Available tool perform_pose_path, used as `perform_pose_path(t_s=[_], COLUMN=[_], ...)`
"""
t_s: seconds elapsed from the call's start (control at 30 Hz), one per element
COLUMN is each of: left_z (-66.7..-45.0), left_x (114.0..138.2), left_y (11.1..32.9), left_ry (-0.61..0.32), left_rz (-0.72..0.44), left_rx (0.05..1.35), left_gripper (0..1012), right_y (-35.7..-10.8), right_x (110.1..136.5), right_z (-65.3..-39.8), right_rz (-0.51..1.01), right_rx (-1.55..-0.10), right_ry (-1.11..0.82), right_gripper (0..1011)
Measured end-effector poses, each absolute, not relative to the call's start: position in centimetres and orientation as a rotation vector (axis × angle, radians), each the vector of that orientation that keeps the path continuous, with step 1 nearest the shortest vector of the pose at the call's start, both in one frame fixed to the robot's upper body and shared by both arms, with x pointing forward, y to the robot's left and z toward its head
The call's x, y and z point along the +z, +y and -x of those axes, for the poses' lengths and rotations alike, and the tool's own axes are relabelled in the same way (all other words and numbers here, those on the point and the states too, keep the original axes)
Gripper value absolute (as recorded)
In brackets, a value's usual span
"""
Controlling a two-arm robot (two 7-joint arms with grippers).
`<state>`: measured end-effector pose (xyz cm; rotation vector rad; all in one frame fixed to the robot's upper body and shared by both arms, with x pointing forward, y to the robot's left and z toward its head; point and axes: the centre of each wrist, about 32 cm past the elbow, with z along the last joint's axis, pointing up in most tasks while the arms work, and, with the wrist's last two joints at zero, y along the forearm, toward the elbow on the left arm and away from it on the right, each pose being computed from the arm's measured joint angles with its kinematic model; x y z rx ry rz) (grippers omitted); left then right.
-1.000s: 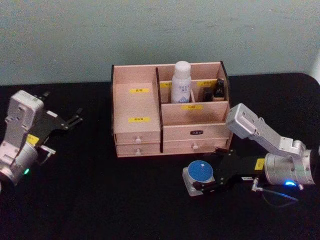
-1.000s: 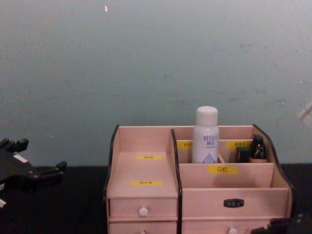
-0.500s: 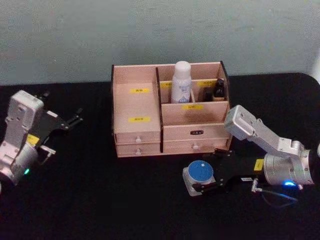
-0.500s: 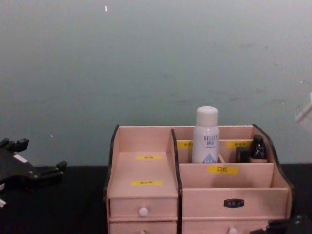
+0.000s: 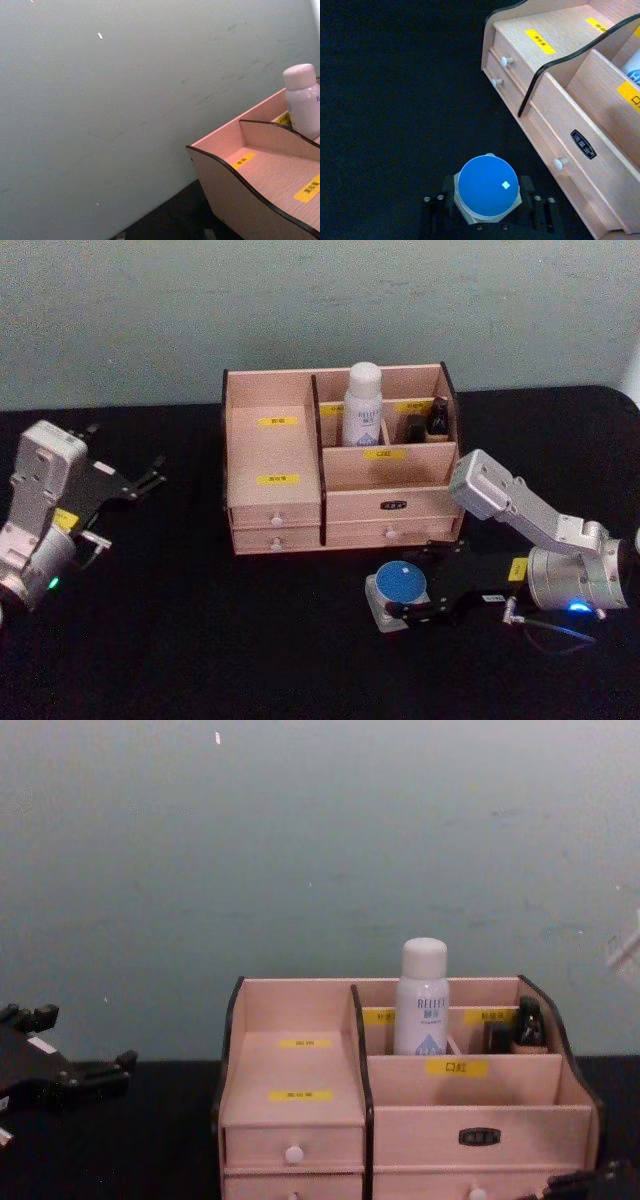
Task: Pick up the facial cleanser and watermelon frost from the table and place them into the tiered storage box.
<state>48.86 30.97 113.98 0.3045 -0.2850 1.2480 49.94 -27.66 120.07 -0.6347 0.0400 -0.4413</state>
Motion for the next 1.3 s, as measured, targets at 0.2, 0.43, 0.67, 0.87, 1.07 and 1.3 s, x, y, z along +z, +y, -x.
perform_pose_path(t_s=[0.2,0.43,0.67,0.87,1.07,1.3], left_z=[-48.9,-48.9,-48.9,-48.9,-48.9,-48.9], left_x=[114.0,114.0,114.0,114.0,114.0,114.0], left_y=[31.0,31.0,31.0,31.0,31.0,31.0], left_ry=[-0.285,-0.285,-0.285,-0.285,-0.285,-0.285], left_rz=[-0.305,-0.304,-0.304,-0.304,-0.304,-0.304], left_rx=[1.248,1.248,1.248,1.248,1.248,1.248], left_gripper=[1001,1001,1001,1001,1001,1001], right_y=[-27.7,-27.7,-27.7,-27.7,-28.1,-28.3], right_x=[120.1,120.1,120.1,120.1,120.4,121.7], right_z=[-49.9,-49.9,-49.9,-49.9,-49.8,-49.8], right_rz=[0.633,0.633,0.632,0.631,0.591,0.543], right_rx=[-0.441,-0.442,-0.442,-0.442,-0.459,-0.466], right_ry=[0.041,0.042,0.042,0.043,0.039,0.01], right_gripper=[729,726,726,726,726,726])
